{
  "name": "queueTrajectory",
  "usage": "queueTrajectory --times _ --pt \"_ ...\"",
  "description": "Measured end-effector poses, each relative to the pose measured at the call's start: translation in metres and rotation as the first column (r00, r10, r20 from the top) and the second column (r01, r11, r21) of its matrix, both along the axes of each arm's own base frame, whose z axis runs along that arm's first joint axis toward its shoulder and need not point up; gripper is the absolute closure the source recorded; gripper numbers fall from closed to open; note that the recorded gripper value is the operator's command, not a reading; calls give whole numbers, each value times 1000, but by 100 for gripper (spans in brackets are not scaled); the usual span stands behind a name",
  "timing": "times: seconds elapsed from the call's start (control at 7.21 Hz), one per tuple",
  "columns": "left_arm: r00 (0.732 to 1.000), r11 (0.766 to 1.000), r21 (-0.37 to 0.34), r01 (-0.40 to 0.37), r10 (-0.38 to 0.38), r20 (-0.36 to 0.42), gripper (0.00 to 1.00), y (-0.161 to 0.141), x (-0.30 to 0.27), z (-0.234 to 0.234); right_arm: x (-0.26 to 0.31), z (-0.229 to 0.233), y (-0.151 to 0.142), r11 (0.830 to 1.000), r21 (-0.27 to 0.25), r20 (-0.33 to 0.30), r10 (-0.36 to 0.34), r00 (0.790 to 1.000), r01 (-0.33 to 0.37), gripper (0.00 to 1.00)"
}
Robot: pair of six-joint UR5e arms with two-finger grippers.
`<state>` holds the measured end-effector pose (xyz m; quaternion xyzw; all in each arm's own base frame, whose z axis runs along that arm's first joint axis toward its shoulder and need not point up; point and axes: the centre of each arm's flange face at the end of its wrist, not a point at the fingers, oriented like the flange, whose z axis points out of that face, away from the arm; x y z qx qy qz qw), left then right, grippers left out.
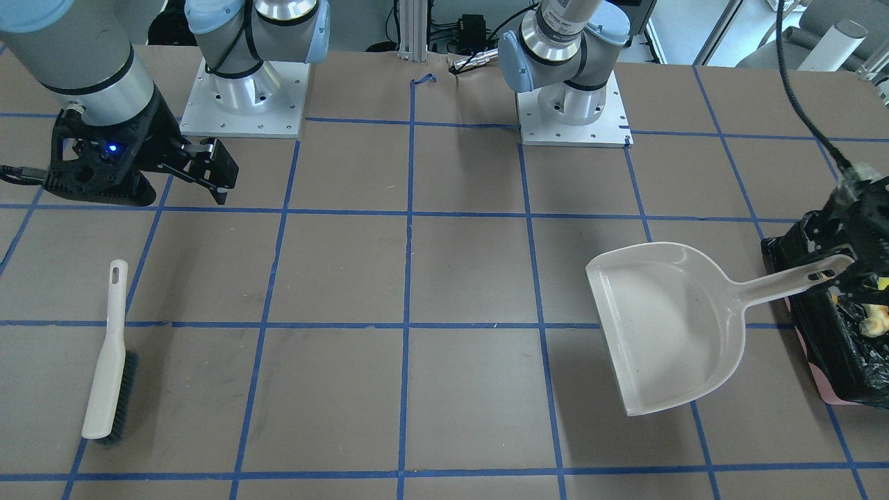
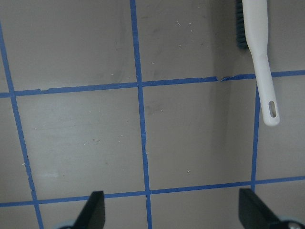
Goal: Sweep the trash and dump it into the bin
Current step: 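Lift the dustpan away from the bin with the left gripper while right gripper rises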
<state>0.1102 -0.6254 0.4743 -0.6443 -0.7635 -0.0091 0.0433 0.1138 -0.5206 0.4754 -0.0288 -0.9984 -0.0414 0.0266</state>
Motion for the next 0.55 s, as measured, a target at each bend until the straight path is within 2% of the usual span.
queueTrajectory --times 0.55 --pt "998 1000 17 -14 15 -59 100 -25 -47 -37 1 4 5 1000 -7 -4 1 1000 -1 0"
